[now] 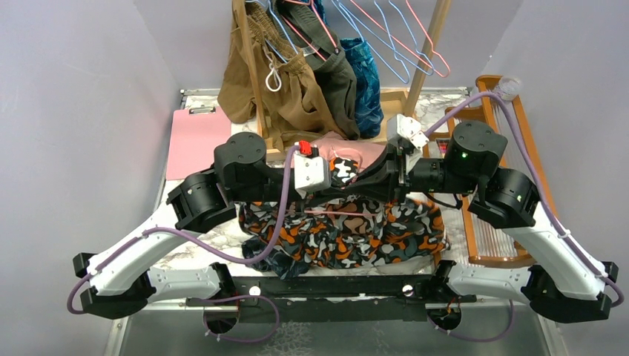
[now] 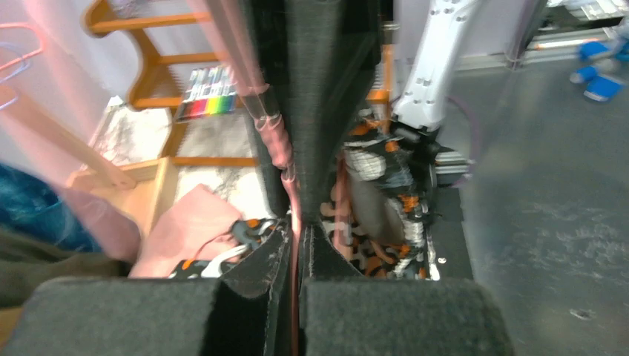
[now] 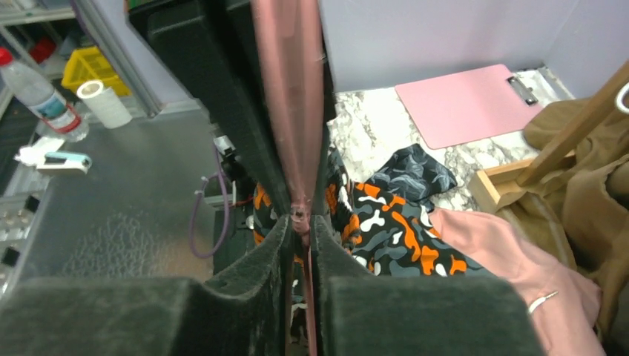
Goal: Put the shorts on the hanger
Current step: Hang the shorts on the hanger.
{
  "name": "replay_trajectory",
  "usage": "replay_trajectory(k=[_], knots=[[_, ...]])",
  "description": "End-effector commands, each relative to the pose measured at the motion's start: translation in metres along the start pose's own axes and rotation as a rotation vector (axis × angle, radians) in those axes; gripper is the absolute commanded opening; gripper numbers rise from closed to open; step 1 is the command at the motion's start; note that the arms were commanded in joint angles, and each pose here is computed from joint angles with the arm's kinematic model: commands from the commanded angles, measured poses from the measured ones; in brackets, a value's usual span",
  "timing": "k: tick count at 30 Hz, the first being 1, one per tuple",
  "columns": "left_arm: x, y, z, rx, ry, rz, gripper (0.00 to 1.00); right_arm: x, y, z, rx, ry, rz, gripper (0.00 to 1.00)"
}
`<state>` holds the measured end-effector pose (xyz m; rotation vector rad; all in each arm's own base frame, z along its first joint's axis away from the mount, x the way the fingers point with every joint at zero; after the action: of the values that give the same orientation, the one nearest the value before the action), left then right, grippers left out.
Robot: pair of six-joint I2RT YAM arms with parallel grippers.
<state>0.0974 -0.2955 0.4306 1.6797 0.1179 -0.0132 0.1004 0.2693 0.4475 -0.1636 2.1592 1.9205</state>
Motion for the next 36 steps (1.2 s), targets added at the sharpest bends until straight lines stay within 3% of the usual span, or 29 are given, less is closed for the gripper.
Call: replay_trajectory(k=[1,5,11,16,20,27,36], knots=[[-0.001,0.022,0.000,-0.056,-0.008,0.039,0.00,-0.003,0.011,-0.001,-0.050,-0.015,-0.035,0.03],[0.001,0.023,-0.006,-0.066,0.024,0.043,0.18,-0.004,0.008,-0.007,-0.058,-0.051,-0.041,0.01],[0.003,0.017,-0.021,-0.080,0.077,0.046,0.58,0.000,0.003,-0.014,-0.060,-0.065,-0.032,0.01],[0.001,0.020,-0.040,-0.111,0.118,0.056,0.74,0.003,0.002,-0.022,-0.060,-0.083,-0.037,0.01],[-0.004,0.020,-0.050,-0.113,0.113,0.067,0.79,0.002,0.006,-0.028,-0.066,-0.098,-0.046,0.01],[0.001,0.013,-0.043,-0.068,0.115,0.085,0.80,0.005,0.014,-0.031,-0.083,-0.080,-0.052,0.01],[0.001,0.008,-0.012,-0.011,0.021,0.091,0.71,0.008,0.019,-0.029,-0.100,-0.051,-0.061,0.01]])
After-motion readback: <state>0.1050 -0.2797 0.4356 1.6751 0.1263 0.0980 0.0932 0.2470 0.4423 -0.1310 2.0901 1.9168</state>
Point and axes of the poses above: each gripper's point midway between its finger pads, its own z axis out along the fingers, its own x axis along the line the jaws close on, y = z × x, the point moved 2 cm from there along -z, back along the fingers, and after that the axes turned 15 degrees about -z, right-handed, at the moved point
